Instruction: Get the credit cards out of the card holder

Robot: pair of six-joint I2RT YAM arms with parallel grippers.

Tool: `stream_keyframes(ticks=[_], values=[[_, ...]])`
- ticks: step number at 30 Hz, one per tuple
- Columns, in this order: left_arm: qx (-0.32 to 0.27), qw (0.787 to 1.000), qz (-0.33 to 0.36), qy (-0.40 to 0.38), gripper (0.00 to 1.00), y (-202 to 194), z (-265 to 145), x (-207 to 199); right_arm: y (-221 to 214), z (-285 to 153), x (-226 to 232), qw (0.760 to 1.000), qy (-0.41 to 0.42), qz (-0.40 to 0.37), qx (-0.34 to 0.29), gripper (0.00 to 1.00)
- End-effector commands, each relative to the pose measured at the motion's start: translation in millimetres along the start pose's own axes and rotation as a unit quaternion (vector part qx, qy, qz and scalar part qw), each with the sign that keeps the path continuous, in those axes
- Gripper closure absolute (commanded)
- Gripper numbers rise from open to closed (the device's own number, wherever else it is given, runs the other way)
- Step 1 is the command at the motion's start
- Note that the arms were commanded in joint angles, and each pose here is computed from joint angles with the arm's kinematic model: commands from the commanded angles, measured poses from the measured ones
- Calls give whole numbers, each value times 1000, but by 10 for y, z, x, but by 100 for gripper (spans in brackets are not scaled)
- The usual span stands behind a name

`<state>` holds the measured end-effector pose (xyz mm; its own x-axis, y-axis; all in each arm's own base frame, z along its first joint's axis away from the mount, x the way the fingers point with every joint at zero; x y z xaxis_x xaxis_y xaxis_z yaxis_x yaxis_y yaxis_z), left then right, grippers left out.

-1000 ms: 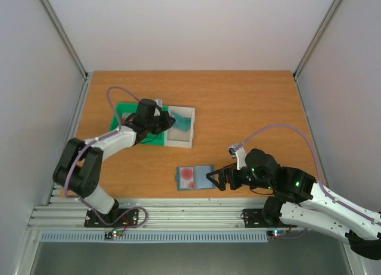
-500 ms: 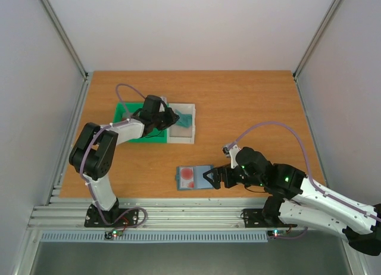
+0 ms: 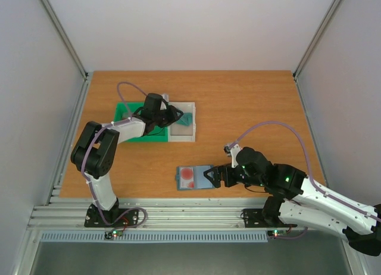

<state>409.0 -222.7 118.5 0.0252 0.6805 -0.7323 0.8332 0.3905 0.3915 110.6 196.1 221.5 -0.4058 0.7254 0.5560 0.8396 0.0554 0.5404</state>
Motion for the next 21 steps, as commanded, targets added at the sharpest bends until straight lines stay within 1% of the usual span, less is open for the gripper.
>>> stream_keyframes(ticks=[1, 2, 10, 21], values=[[4, 1000, 11, 26, 69, 10, 7, 66, 39, -69, -2, 1000, -3, 15, -16, 2], [4, 1000, 15, 27, 65, 22, -8, 45, 35, -79, -5, 1000, -1, 17, -18, 1], [2, 999, 31, 39, 50, 121, -68, -52, 22, -100, -13, 999, 4, 26, -22, 1], [11, 997, 41, 62, 41, 164, -112, -88, -10, -150, -31, 998, 21, 42, -33, 1]])
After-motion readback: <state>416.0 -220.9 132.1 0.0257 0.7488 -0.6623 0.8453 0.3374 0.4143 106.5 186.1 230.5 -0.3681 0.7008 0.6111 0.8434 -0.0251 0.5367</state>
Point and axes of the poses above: each gripper's point midway between its finger pads, its own z axis out along the fingers, its own x axis along the line the jaws close on, y = z × x, the point moved 4 cm from there along -z, back along the fingers, and after that the axes turned 2 degrees about z, right-handed, at the moved point
